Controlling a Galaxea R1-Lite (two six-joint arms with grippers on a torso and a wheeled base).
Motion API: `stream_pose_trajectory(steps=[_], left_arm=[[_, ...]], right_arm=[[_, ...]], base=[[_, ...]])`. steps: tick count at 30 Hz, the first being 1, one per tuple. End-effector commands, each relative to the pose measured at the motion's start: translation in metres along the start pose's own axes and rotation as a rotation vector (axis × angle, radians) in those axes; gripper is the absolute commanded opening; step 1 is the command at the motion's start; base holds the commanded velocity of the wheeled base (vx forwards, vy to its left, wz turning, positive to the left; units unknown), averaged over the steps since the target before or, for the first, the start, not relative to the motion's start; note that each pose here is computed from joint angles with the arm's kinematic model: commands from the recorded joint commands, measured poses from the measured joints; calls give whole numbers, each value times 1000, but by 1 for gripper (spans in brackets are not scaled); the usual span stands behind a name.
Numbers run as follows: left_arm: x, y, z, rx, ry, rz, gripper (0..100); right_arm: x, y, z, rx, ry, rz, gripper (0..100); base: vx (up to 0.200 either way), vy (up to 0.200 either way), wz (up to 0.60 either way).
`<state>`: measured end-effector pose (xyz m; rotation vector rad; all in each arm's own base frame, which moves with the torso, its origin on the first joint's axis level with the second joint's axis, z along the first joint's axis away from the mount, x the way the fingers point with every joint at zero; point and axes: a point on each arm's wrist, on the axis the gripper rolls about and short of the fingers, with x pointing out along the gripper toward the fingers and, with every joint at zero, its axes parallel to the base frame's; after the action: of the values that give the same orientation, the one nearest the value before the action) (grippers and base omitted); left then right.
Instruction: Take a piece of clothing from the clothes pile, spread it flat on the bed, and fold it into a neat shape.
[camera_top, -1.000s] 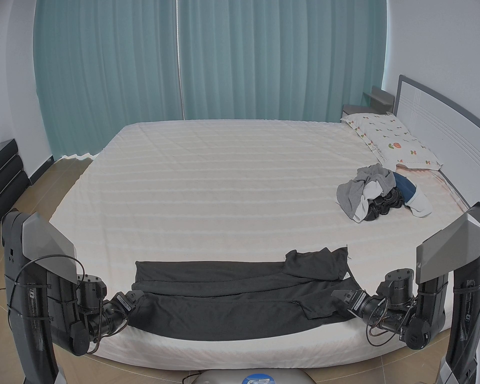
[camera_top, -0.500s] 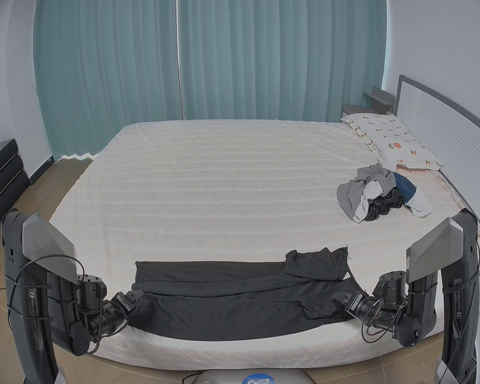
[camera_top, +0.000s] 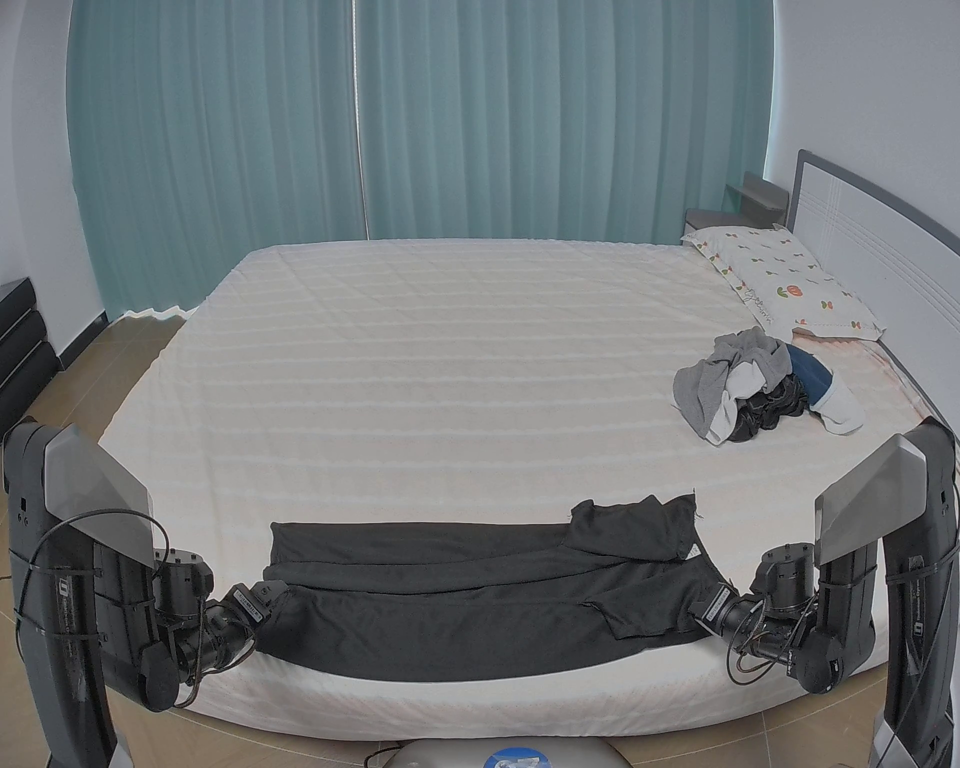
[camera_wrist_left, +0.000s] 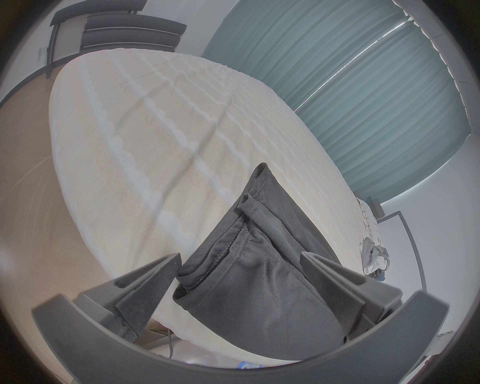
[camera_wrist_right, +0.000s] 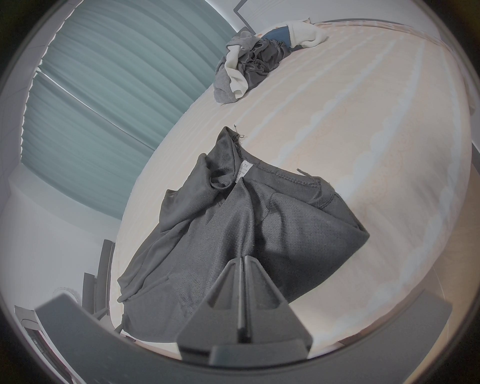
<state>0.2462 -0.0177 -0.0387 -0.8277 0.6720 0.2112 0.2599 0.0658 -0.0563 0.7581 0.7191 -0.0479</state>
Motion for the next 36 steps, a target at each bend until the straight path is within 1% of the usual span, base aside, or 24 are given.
stream_pose_trajectory(steps=[1, 10, 14, 19, 20, 22, 26, 28, 31, 33, 36], left_arm=[[0, 0, 0, 0, -4, -5, 100], [0, -1, 1, -1, -5, -6, 100], [0, 0, 1, -2, -6, -6, 100], [-1, 0, 1, -4, -5, -5, 100], [-1, 0, 1, -4, -4, -5, 100], [-3, 0, 0, -4, -2, -3, 100], [-3, 1, 0, -4, 3, -2, 100], [-3, 1, -1, -3, 6, 0, 100], [0, 1, 0, 5, 4, -3, 100], [1, 2, -1, 30, 9, 3, 100], [4, 7, -6, 83, 28, 25, 100]], right_arm=[[-2, 3, 3, 9, -14, 14, 0], [-18, 9, 8, -2, -25, 35, 0], [-19, 1, 8, -50, -17, 2, 0], [-20, -3, 5, -70, -5, -17, 0], [-19, -4, 4, -78, -1, -23, 100], [-19, -6, 5, -79, -7, -29, 100], [-22, -2, 12, -53, -28, -6, 100], [-27, 0, 23, 4, -62, 21, 100], [-29, 2, 29, 59, -70, 48, 100], [-27, -1, 38, 115, -85, 68, 100], [-24, -5, 43, 150, -85, 77, 100]], base=[[0, 0, 0], [0, 0, 0], [0, 0, 0], [0, 0, 0], [0, 0, 0], [0, 0, 0], [0, 0, 0], [0, 0, 0], [0, 0, 0], [0, 0, 0], [0, 0, 0]])
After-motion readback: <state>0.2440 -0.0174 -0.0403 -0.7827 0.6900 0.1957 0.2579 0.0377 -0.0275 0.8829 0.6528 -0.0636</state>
